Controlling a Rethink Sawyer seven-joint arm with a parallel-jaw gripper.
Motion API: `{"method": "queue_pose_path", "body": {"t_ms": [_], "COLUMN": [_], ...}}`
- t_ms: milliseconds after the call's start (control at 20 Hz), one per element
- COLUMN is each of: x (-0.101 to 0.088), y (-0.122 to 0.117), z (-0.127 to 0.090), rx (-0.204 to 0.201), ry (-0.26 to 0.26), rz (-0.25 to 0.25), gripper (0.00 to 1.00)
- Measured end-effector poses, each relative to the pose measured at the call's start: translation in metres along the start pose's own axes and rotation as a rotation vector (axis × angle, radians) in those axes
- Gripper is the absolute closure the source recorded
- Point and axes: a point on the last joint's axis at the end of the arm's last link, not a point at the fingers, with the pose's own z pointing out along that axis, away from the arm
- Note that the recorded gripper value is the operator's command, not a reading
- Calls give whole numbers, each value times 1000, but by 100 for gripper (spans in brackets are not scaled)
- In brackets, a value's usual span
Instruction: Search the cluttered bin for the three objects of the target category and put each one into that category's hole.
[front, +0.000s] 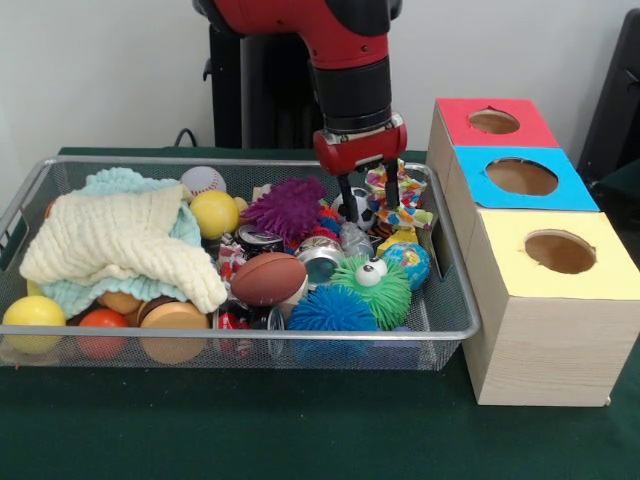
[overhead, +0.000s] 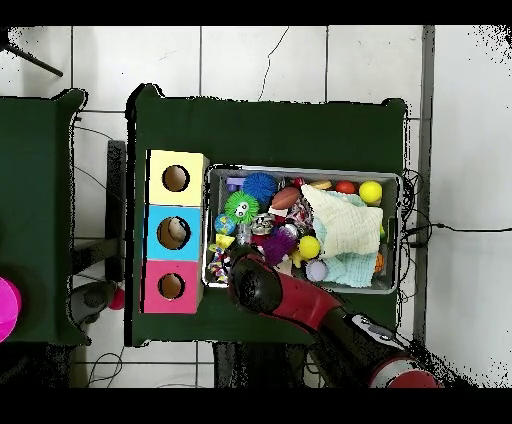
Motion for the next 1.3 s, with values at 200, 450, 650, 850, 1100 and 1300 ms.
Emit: {"method": "queue_pose_path", "body": {"t_ms": [200, 450, 650, 850, 1100, 1300], "x": [0, -2, -3, -4, -3, -2], "y": [7, 15, 23, 27, 32, 31], "z": [0, 2, 4, 5, 6, 6], "rx": [-10, -10, -9, -10, -6, -5], "ry": [2, 2, -1, 1, 9, 9], "rz": [4, -12, -31, -40, -51, -50], "gripper": [0, 0, 0, 0, 0, 0]}}
